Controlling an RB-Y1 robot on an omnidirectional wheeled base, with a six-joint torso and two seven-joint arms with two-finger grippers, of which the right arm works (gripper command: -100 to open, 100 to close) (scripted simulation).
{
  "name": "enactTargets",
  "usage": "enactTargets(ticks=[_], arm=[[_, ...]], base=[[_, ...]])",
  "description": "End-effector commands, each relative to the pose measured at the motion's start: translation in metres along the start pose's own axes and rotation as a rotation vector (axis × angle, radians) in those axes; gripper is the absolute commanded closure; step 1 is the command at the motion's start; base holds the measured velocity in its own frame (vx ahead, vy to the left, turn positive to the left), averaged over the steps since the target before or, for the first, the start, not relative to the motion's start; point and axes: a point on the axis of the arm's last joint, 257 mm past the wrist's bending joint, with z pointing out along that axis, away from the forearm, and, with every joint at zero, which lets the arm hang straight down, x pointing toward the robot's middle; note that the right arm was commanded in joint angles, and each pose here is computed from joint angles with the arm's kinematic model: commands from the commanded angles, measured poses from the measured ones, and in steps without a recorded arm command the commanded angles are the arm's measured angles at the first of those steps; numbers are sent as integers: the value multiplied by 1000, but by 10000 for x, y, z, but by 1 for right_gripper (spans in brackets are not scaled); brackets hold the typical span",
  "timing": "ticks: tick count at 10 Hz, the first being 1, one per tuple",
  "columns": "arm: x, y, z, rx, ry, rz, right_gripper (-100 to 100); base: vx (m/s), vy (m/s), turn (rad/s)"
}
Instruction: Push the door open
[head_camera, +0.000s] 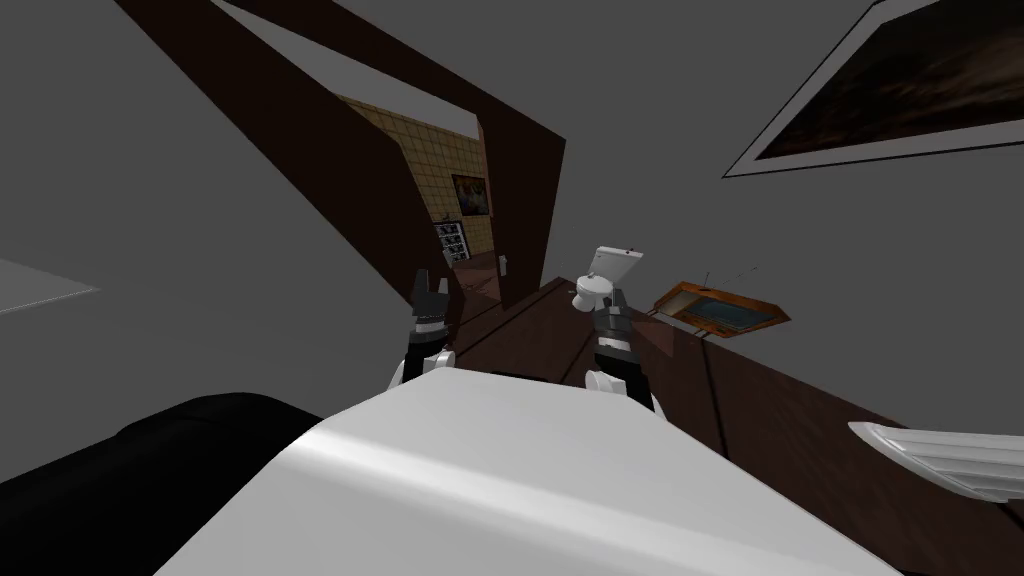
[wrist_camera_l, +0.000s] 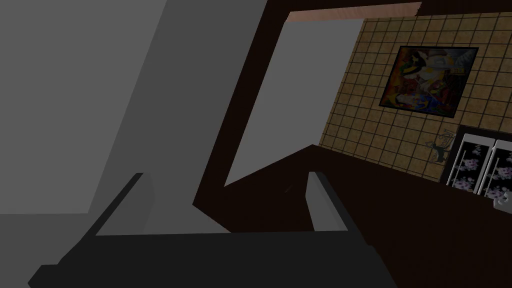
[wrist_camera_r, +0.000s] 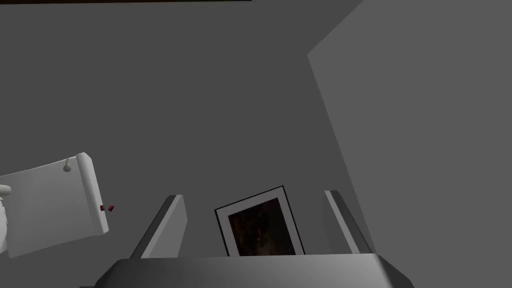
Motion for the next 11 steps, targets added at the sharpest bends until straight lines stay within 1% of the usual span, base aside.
enactTargets(ticks=[1,3,5,7,9,11], arm=[[80,-63,-16,13,22,4,-100],[178,-140,-39,28,47,10,-100],[312,-244,-77,49,82,18,-100],[479,-370,-134,76,123,29,-100],[710,-536,-229,112,178,45,-100],[882,-654,-311,140,219,57,-100]], base=[[237,62,11],[225,-6,44],[269,-12,40],[260,-11,51],[256,45,57],[244,3,49]])
